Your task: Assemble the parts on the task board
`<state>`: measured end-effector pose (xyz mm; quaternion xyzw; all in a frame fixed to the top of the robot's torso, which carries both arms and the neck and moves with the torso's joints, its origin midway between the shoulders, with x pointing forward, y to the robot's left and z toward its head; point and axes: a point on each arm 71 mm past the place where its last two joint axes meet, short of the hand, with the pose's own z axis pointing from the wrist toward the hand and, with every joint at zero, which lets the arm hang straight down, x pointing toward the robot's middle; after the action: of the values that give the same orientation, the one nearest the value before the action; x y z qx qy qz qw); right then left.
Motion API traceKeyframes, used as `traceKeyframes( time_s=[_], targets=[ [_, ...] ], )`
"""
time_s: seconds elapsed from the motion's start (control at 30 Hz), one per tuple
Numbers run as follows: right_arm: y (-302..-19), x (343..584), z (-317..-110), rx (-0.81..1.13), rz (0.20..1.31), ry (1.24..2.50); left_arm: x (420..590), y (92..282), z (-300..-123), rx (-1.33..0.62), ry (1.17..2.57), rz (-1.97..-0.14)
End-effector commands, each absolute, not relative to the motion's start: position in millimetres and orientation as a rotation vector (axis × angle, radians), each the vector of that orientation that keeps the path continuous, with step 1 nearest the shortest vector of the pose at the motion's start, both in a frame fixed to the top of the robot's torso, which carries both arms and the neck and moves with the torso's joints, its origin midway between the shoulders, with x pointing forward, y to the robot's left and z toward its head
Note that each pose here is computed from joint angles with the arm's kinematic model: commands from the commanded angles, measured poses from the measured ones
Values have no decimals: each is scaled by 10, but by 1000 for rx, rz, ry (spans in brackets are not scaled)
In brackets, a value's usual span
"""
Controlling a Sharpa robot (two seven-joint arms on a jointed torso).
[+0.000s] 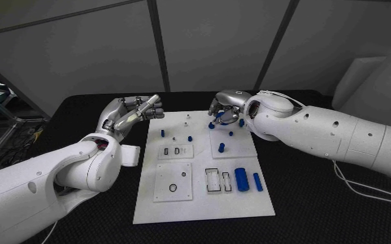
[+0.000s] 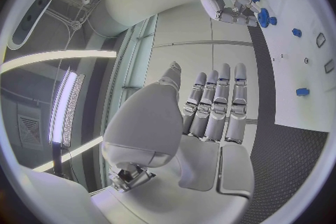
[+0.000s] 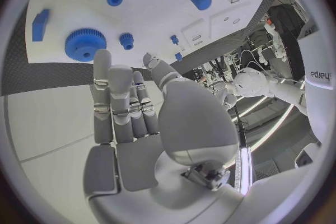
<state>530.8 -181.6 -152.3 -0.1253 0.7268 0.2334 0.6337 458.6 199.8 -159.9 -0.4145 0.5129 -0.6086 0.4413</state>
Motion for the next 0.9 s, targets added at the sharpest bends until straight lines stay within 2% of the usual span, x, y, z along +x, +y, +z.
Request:
traceKeyframes(
  time_s=[0.03, 0.9],
  targets=[
    [-1828, 5329, -1540, -346, 422, 1688, 4567, 1950, -1577, -993, 1297, -1551],
    [-1717, 5392, -1589, -369, 405, 1718, 4552, 1954, -1566, -983, 1293, -1558]
  ],
)
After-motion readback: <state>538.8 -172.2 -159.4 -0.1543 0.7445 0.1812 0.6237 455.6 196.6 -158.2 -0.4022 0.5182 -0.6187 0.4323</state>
